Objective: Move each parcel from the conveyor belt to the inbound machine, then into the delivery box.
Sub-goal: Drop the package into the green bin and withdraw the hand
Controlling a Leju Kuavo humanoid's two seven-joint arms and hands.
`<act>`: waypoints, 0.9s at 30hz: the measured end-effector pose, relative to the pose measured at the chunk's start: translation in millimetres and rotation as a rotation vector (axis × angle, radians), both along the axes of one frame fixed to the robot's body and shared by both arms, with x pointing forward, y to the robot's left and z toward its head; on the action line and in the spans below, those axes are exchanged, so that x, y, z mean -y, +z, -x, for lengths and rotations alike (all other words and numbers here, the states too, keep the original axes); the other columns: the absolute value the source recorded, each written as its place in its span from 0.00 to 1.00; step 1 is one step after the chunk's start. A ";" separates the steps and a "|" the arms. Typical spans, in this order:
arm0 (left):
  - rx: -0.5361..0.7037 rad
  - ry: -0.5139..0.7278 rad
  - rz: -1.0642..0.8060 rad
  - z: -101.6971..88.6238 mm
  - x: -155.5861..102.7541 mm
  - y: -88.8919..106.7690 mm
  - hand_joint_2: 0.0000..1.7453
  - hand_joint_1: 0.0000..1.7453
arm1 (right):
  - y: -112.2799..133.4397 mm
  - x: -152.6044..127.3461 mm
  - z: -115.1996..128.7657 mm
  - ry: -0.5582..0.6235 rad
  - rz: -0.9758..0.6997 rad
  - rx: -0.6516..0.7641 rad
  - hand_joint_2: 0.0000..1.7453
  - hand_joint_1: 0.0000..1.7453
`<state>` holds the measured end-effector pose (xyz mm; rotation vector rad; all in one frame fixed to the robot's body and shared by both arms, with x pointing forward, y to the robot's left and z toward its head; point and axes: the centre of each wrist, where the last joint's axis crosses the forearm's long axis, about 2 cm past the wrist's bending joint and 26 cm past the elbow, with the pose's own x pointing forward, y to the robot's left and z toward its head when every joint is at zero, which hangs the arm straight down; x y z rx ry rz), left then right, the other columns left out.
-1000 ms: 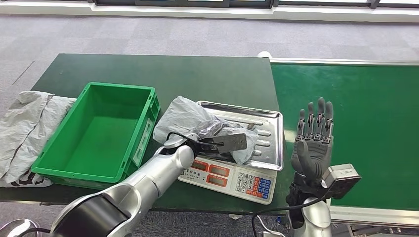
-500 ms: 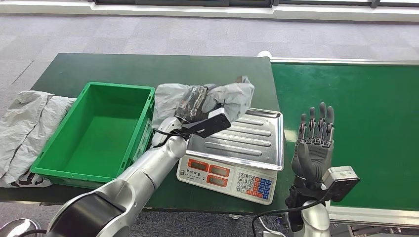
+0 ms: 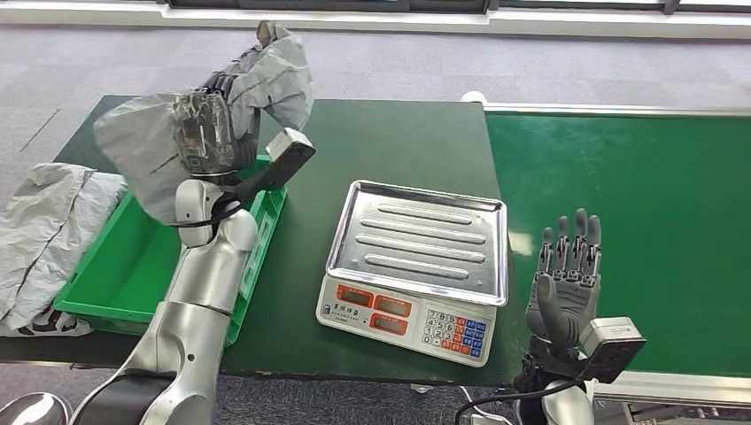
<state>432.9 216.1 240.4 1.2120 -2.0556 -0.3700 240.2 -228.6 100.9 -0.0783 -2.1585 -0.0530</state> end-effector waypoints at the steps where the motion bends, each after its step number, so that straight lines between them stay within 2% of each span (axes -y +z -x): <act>1: -0.003 0.036 0.015 0.8 -10.1 -1.5 1.00 1.00 | -0.5 0.3 1.1 0.000 0.001 -0.002 1.00 0.00; 6: -0.006 0.129 0.063 5.8 -40.5 -9.0 1.00 1.00 | -0.9 1.1 3.3 0.000 0.002 -0.003 1.00 0.00; 14: -0.001 0.169 0.075 8.4 -53.5 -10.2 1.00 1.00 | -0.9 1.2 3.4 0.001 0.002 -0.003 1.00 0.00; 15: -0.001 0.173 0.075 8.6 -54.2 -10.2 1.00 0.89 | -0.9 1.2 3.4 0.001 0.002 -0.003 1.00 0.00; 18: -0.016 0.204 0.074 9.7 -58.0 -11.0 1.00 0.14 | -0.8 1.3 3.6 0.002 0.007 -0.003 1.00 0.00; 19: -0.023 0.219 0.078 10.5 -60.5 -12.0 1.00 0.00 | -0.6 1.5 3.8 0.004 0.011 -0.002 1.00 0.00; 27: -0.052 0.284 0.122 13.9 -80.2 -20.3 1.00 0.00 | -0.1 4.9 4.9 0.001 0.043 -0.007 1.00 0.00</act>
